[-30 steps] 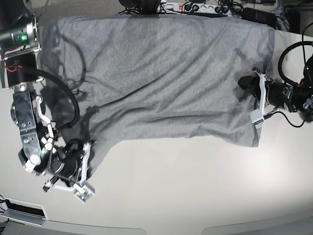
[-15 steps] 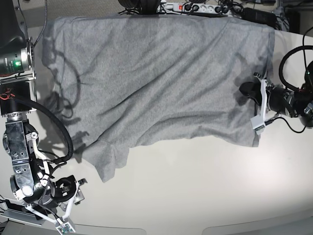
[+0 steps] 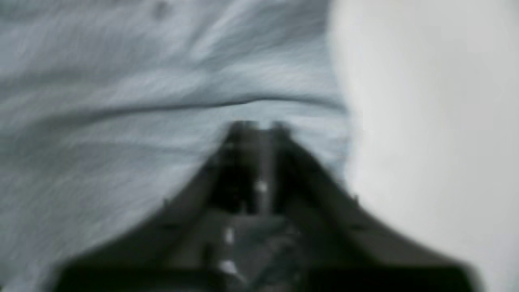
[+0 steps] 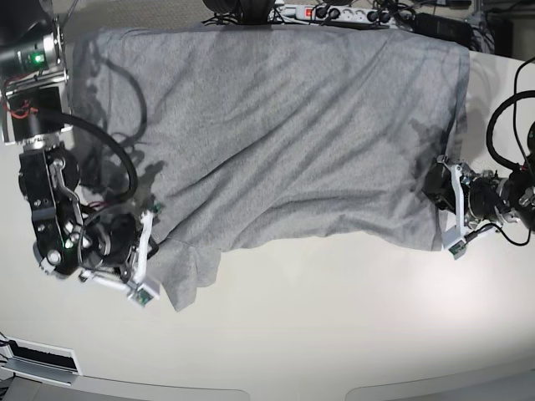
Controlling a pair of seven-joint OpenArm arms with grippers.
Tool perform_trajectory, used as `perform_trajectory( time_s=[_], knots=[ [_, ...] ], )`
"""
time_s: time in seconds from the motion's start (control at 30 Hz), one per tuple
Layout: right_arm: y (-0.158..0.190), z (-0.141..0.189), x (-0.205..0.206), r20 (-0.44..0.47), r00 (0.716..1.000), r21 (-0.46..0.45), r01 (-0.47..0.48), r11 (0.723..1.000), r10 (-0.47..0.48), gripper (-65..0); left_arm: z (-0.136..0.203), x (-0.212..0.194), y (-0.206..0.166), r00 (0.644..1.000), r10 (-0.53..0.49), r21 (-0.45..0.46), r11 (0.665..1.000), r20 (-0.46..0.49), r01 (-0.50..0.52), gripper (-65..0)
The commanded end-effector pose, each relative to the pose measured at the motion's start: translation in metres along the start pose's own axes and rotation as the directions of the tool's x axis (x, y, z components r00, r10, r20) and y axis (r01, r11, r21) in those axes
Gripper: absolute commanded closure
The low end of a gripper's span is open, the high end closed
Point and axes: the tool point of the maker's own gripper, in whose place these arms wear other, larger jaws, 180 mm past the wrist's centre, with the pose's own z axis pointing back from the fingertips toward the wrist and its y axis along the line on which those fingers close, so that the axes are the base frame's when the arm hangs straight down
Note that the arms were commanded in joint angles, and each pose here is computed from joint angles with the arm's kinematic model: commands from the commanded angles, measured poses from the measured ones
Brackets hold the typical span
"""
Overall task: Layout the t-shirt on the table in an organized manner, then fold the t-shirt properly
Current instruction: 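Grasp the shirt body with both grippers near its middle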
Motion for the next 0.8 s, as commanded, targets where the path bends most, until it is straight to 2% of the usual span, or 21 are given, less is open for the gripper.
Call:
perform_trajectory(
  time_s=[0.0, 0.1, 0.17, 0.33, 0.47, 0.77],
  knots=[
    [-0.003, 0.006, 0.011, 0.046, 0.999, 0.008, -0.023, 1.000, 0.022, 0.0, 0.010, 0.012, 0.010, 0.999, -0.011, 0.025, 1.000, 0.038, 0.010, 0.0],
    [0.029, -0.001, -0.007, 0.047, 0.999, 0.123, -0.034, 0.992, 0.028, 0.0, 0.005, 0.006, -0.004, 0.998, -0.047, -0.029, 0.998, 0.030, 0.048, 0.0],
    [0.041, -0.004, -0.019, 0.039, 0.999, 0.159, -0.041, 0.986, 0.035, 0.0, -0.001, 0.000, -0.019, 0.997, -0.077, -0.082, 0.994, 0.026, 0.079, 0.0],
    [0.045, -0.013, -0.040, 0.024, 0.999, 0.112, -0.030, 0.993, 0.027, 0.0, -0.023, -0.012, -0.036, 0.992, -0.123, -0.080, 0.989, 0.005, 0.123, 0.0],
    [0.050, -0.015, -0.050, 0.008, 1.000, 0.113, -0.013, 0.993, 0.012, 0.0, -0.039, -0.021, -0.039, 0.990, -0.144, -0.061, 0.988, -0.008, 0.143, 0.0],
    [0.049, -0.017, -0.063, -0.042, 0.999, 0.089, 0.004, 0.996, 0.000, 0.0, -0.058, -0.080, -0.004, 0.995, -0.049, 0.041, 0.998, -0.088, 0.053, 0.0]
  ],
)
